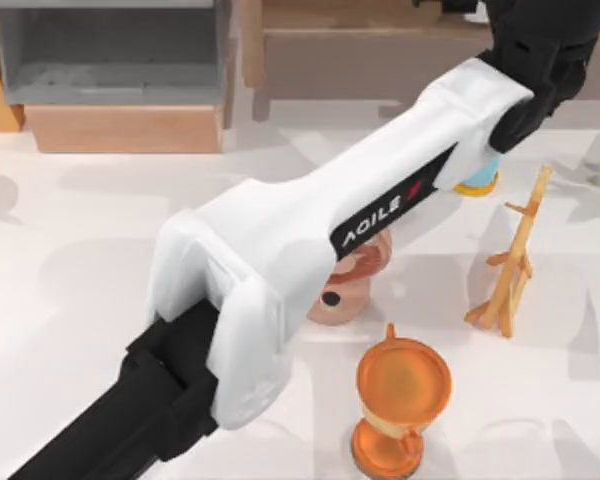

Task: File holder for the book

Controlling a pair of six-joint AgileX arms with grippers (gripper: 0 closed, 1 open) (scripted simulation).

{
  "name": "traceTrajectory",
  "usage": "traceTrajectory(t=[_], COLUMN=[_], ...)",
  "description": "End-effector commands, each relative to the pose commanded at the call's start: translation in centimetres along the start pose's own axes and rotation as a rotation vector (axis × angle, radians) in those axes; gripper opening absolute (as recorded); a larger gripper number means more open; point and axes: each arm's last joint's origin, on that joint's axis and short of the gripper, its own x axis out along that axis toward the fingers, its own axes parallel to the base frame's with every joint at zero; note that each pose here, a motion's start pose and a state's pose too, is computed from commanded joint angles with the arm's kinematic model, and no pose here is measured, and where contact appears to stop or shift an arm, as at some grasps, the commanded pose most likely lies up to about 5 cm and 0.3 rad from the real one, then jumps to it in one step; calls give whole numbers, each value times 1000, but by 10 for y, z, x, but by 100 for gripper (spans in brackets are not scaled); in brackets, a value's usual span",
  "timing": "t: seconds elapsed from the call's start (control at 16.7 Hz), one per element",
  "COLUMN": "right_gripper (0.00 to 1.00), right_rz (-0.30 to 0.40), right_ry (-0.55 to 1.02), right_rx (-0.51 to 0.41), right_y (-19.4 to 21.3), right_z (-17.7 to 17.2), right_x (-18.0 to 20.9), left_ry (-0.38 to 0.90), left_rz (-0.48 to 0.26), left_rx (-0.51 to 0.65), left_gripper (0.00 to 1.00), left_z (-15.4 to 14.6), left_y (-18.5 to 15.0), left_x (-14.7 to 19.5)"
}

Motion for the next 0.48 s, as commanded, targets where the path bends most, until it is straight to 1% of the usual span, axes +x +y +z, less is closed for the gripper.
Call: traceTrajectory(t=[0.3, 0.48], right_gripper=[100, 100], right_rz=[0, 0], right_ry=[0, 0], right_rx=[0, 0], right_y=[0, 0], right_z=[0, 0], right_x=[0, 0], left_ry=[5, 17], left_rz=[-2, -32], left_rx=[11, 63], left_gripper=[0, 0], left_z=[-3, 5], left_y=[-1, -2], left_x=[0, -4])
